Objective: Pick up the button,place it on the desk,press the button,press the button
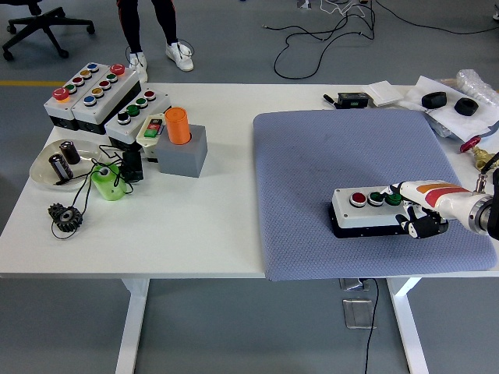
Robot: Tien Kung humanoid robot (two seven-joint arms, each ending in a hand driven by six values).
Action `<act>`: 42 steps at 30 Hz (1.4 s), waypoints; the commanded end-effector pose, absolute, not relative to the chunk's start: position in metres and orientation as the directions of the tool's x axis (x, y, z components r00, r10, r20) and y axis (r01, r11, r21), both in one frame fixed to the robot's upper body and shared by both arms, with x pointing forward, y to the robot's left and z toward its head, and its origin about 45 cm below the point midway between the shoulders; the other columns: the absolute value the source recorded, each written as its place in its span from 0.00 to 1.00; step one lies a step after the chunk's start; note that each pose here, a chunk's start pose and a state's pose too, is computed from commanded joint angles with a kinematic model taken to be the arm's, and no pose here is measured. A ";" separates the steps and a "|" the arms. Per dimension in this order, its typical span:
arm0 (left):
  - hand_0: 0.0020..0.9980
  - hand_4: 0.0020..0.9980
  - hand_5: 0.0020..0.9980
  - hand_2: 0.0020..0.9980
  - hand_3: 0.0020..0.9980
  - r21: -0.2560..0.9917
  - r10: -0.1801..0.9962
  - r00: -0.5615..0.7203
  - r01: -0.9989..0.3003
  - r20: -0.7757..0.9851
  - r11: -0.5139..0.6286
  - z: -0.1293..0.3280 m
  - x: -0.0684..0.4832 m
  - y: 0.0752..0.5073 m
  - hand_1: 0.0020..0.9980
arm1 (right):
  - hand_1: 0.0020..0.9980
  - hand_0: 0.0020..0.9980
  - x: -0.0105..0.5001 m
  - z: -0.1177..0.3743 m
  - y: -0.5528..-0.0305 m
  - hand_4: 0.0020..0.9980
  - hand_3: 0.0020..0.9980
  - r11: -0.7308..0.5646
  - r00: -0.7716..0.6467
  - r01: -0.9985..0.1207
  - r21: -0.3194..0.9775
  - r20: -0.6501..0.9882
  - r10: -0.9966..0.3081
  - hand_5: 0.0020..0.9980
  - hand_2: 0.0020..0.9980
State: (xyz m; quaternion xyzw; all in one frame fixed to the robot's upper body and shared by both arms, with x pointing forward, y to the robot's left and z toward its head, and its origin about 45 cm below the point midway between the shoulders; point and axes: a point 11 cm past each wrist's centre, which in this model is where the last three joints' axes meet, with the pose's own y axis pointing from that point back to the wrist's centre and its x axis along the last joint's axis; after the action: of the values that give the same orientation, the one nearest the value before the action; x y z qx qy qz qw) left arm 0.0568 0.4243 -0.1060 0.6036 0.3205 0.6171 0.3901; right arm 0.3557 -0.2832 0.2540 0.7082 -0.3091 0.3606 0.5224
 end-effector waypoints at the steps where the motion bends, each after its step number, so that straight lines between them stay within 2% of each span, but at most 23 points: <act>1: 0.60 0.27 1.00 0.50 0.47 0.866 0.868 0.033 -0.095 0.495 -0.491 -0.106 0.057 0.425 0.53 | 0.00 0.23 0.356 0.258 -0.282 0.41 0.81 -0.268 0.538 -0.821 0.505 0.841 -0.065 0.00 0.13; 9: 0.60 0.27 1.00 0.50 0.47 0.865 0.867 0.032 -0.095 0.498 -0.493 -0.106 0.057 0.426 0.53 | 0.00 0.23 0.356 0.277 -0.270 0.42 0.81 -0.307 0.494 -0.838 0.451 0.866 -0.076 0.00 0.13; 26: 0.60 0.28 1.00 0.50 0.47 0.866 0.868 0.030 -0.098 0.495 -0.490 -0.106 0.059 0.424 0.53 | 0.00 0.23 0.356 0.265 -0.253 0.41 0.81 -0.333 0.529 -0.807 0.488 0.848 -0.039 0.00 0.13; 42: 0.60 0.28 1.00 0.50 0.47 0.868 0.868 0.047 -0.087 0.494 -0.489 -0.107 0.052 0.423 0.53 | 0.00 0.23 0.355 0.248 -0.258 0.40 0.80 -0.305 0.568 -0.786 0.538 0.823 -0.012 0.00 0.13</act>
State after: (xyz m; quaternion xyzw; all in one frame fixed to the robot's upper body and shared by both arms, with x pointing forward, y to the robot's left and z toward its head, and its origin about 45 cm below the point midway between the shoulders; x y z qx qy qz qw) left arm 0.0519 0.4230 -0.1072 0.6089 0.3208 0.6114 0.3905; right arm 0.3550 -0.2577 0.2476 0.7170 -0.2784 0.3720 0.5197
